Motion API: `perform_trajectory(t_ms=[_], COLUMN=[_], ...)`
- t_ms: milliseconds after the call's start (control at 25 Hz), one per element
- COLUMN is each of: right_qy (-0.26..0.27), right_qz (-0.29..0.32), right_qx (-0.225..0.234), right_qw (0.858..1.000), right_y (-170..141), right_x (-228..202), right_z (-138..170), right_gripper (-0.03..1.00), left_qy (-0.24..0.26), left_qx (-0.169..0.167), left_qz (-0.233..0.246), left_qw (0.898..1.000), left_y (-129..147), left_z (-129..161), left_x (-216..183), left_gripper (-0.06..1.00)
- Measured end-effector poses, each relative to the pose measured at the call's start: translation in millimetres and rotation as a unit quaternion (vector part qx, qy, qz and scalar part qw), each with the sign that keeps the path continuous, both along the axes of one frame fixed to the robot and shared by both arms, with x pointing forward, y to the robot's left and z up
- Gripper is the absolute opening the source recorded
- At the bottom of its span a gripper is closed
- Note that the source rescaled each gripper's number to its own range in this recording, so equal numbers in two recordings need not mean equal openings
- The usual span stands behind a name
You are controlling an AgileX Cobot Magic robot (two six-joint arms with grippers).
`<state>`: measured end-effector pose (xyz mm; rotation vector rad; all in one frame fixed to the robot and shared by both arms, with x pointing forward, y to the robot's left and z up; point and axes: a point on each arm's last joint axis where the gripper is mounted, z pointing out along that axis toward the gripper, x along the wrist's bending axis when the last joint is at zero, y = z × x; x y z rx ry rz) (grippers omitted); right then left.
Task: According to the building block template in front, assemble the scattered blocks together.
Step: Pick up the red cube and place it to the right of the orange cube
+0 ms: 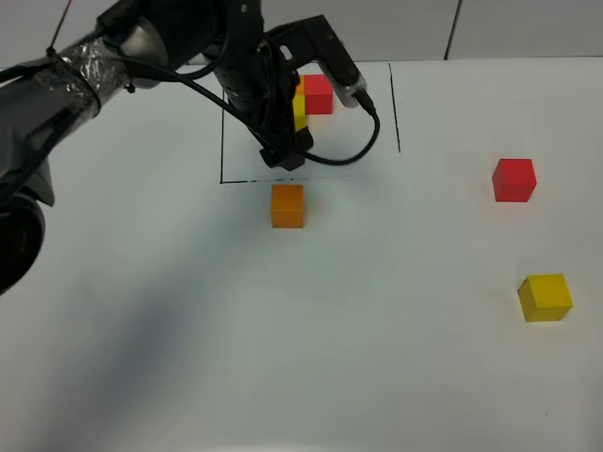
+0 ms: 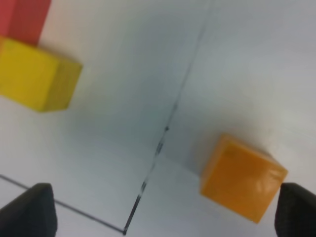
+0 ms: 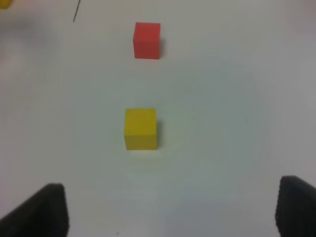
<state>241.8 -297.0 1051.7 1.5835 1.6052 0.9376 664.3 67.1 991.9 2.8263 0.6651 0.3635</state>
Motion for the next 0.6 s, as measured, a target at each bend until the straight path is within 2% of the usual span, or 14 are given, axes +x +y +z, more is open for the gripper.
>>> perform_trajectory(t_ms=[80,240,480,600], right_qy=[0.000,0.000,0.000,0.000], right_qz=[0.000,0.000,0.000,0.000], right_qx=[0.000,0.000,0.000,0.000], right_qw=[1.000,1.000,1.000,1.000], right_y=[0.0,0.0,0.1,0.1], right_x=[0.0,0.0,0.0,0.0], right_z=[0.0,0.0,0.0,0.0], right_gripper=[0.72,0.72,0.72,0.72], left_qy=[-0.002,-0.004,-0.002,-0.003], left_qx=[-0.011,-0.031,-0.040,-0.049], left_qz=[0.050,0.145,0.211,0.252], left_qw=[0.999,0.989,0.977,0.966], left_y=[16.4,52.0,93.1,112.7], left_z=[6.2,21.7,35.9,45.5], left_x=[7.2,18.2,18.4,13.0], left_gripper=[1.00,1.00,0.99,0.98])
